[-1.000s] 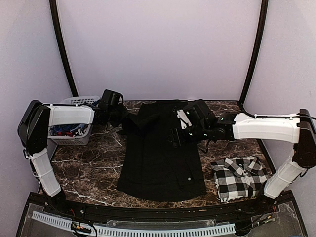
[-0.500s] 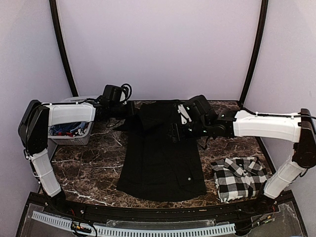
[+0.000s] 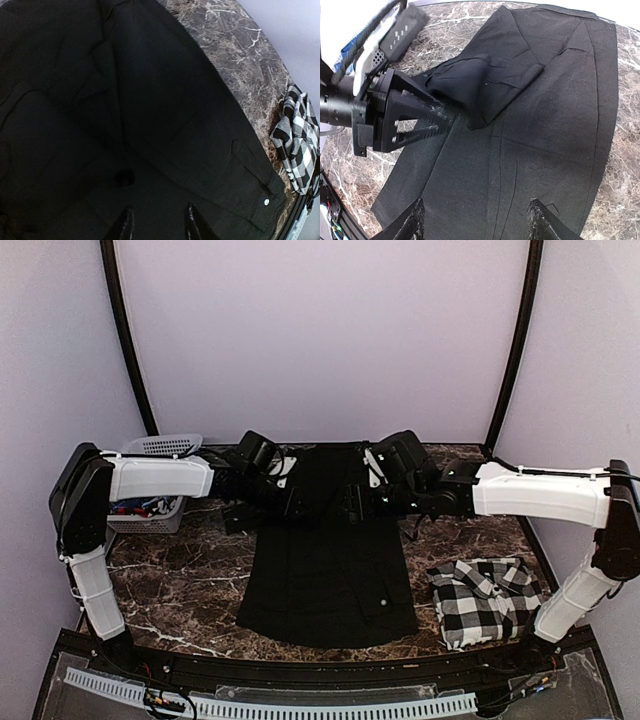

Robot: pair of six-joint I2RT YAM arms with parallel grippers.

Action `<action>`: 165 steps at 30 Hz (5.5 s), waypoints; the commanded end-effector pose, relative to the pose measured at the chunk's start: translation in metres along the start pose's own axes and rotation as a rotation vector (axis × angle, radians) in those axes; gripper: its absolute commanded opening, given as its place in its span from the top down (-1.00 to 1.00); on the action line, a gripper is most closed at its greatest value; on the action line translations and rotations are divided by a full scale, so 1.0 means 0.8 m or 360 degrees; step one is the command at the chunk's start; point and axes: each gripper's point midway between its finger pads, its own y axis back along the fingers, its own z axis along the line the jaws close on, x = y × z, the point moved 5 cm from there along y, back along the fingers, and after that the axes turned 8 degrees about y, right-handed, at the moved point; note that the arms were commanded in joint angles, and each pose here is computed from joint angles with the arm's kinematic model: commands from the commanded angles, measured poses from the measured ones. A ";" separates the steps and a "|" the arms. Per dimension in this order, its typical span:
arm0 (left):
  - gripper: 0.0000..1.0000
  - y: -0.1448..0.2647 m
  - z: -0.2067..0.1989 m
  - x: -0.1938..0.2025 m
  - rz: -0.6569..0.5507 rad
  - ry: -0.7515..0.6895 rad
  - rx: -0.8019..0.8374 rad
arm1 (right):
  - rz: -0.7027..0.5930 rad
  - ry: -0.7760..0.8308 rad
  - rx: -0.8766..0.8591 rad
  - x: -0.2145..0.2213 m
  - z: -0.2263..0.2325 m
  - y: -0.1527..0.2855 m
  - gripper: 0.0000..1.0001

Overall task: Fold and stack the long sleeve shirts
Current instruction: Place the sleeve of the 1/3-folded shirt, then pick up the sleeve from the center of the board, then fold the sleeve of the 1/3-folded shirt, then pick up the sleeve from the 1/3-folded shirt.

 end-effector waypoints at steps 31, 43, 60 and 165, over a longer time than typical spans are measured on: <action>-0.04 0.059 0.265 -0.005 -0.0122 0.0826 -0.1222 | -0.0091 -0.0038 -0.0027 -0.005 -0.004 0.010 -0.34; 0.12 0.032 0.277 0.018 -0.0031 0.0883 -0.1172 | -0.0419 -0.0042 0.0067 -0.050 -0.016 0.066 -0.37; 1.00 0.089 0.239 -0.081 -0.0313 0.0651 -0.1123 | -0.0821 -0.0014 0.0174 -0.096 -0.028 0.128 -0.97; 0.08 0.020 -0.056 0.035 0.0196 0.0294 0.0147 | 0.0547 -0.0550 0.0206 0.209 -0.075 0.001 0.57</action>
